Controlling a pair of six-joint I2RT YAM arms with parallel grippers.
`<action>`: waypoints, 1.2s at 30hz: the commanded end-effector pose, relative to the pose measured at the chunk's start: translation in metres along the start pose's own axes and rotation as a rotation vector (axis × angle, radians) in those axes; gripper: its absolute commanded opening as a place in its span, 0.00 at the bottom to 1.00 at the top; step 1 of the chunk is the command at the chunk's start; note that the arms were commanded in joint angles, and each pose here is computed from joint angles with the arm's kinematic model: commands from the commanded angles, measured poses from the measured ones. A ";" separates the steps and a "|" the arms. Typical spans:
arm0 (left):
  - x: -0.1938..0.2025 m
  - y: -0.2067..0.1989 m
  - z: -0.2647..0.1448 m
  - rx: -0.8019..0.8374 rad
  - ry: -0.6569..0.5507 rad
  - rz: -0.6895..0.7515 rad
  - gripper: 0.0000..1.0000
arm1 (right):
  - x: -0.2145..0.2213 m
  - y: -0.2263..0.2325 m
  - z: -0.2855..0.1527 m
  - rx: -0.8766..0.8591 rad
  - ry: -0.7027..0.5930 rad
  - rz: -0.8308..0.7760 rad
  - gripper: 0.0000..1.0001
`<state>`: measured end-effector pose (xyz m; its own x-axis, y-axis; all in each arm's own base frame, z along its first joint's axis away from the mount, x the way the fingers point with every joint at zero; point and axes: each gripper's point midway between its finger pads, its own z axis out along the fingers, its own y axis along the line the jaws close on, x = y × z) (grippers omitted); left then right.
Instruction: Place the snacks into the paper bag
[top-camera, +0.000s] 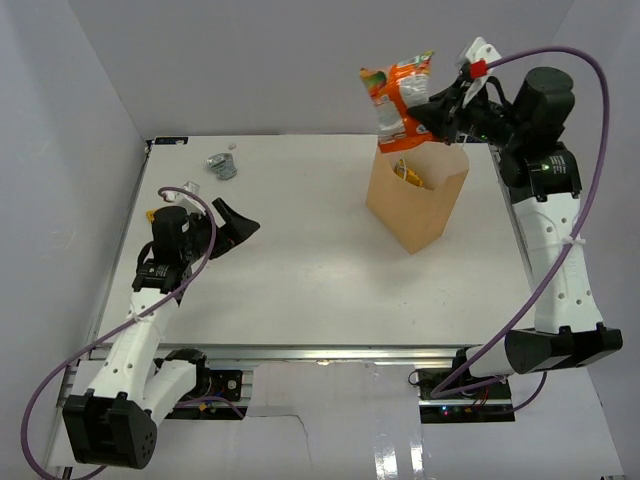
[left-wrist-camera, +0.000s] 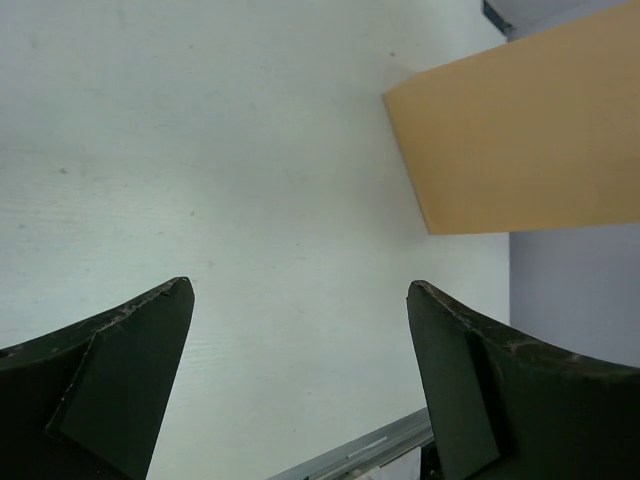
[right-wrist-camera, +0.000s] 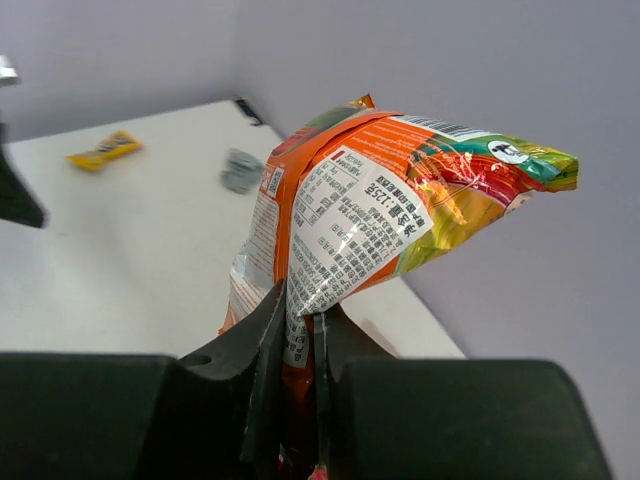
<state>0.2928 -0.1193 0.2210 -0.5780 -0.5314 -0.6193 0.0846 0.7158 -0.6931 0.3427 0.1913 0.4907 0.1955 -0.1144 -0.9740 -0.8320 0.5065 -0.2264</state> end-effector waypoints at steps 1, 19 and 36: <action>-0.001 0.029 0.001 -0.151 -0.008 0.001 0.98 | 0.004 -0.053 -0.028 0.206 0.058 -0.148 0.08; -0.064 0.097 0.077 -0.406 -0.006 -0.096 0.98 | 0.132 -0.100 -0.051 0.308 0.365 -0.227 0.51; -0.171 0.198 0.236 -0.446 -0.102 -0.197 0.87 | 0.074 -0.040 -0.057 0.183 0.189 -0.115 0.91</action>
<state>0.5724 0.0009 0.0803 -0.5278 -0.6913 -0.4935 -0.4245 0.7179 -0.5517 0.3719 0.1047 0.4285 0.1695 -0.3731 -0.9122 -0.6571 0.6471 -0.3867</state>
